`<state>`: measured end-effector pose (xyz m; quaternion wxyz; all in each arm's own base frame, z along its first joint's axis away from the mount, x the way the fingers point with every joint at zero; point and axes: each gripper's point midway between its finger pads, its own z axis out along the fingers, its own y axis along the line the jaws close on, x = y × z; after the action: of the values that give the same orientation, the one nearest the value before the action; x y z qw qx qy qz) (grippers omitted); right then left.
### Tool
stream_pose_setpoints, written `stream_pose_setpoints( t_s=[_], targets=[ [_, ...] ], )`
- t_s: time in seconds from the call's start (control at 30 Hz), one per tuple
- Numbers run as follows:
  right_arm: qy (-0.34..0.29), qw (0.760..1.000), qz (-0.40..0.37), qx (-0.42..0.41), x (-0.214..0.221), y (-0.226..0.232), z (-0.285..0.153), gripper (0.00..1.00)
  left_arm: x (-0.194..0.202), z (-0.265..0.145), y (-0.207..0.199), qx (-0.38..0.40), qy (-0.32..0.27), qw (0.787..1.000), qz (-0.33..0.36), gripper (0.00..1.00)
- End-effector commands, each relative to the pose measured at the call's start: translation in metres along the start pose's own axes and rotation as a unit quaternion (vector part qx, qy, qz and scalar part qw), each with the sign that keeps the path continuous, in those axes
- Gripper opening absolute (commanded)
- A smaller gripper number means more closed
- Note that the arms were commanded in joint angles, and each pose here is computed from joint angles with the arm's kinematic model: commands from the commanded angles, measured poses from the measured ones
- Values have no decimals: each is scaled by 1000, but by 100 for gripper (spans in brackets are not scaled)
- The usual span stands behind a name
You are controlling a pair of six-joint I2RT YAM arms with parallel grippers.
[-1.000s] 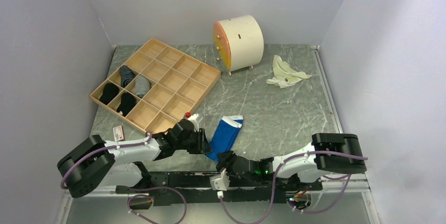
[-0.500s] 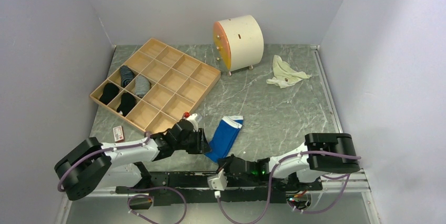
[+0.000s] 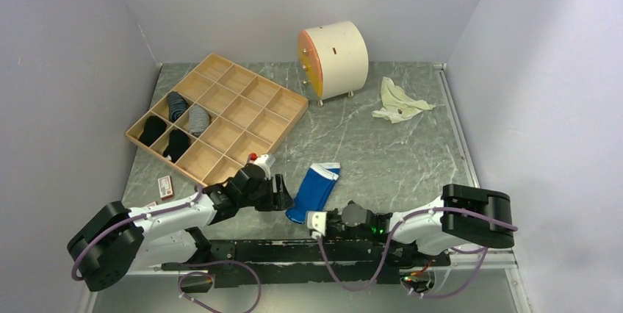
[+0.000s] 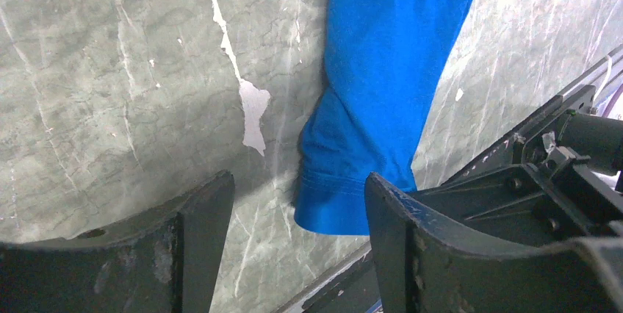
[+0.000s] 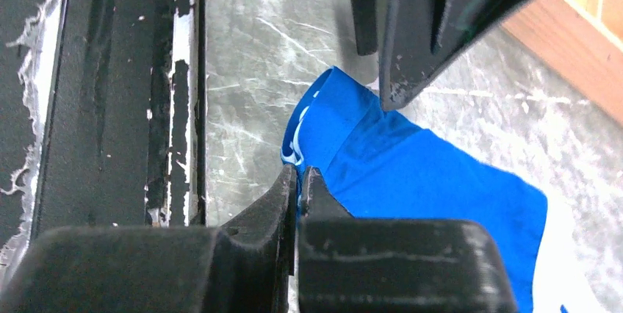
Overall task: Roll the underwear
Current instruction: Roll the underwear to the center of the board.
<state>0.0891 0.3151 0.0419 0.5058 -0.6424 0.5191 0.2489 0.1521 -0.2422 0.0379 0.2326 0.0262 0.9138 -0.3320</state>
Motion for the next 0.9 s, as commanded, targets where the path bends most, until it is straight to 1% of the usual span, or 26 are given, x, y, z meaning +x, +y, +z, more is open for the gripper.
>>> stream_pose_setpoints(
  t_s=[0.0,0.13,0.2,0.3,0.37,0.57,0.63,0.67,0.73,0.77,0.87],
  targets=[
    [-92,986,137,16,-33,-7,-4,0,-16,-2,-21,38,-22,999,5,73],
    [-111,969,217,43,-35,-19,-8,0,-20,-5,-32,69,-36,997,-6,77],
    [-120,954,268,61,-34,-25,-11,0,-21,-7,-34,77,-42,996,-12,78],
    [-130,936,320,73,-31,-29,-15,0,-24,-10,-37,83,-50,995,-15,80],
    [-139,922,355,75,-30,-30,-17,0,-26,-12,-38,85,-54,995,-16,81],
    [-126,872,459,111,-11,-37,-19,0,-36,-20,-42,86,-78,993,-13,84],
    [-131,844,503,129,-8,-44,-19,0,-37,-23,-42,87,-84,993,-10,85],
    [-120,829,528,140,4,-41,-24,0,-38,-24,-42,87,-85,993,-7,85],
    [-119,800,567,156,11,-44,-27,0,-37,-24,-40,85,-85,993,-3,86],
    [-112,775,598,169,19,-45,-28,0,-36,-25,-38,82,-84,993,0,86],
    [-89,734,644,197,36,-46,-28,0,-32,-25,-34,79,-81,994,7,86]
  ],
)
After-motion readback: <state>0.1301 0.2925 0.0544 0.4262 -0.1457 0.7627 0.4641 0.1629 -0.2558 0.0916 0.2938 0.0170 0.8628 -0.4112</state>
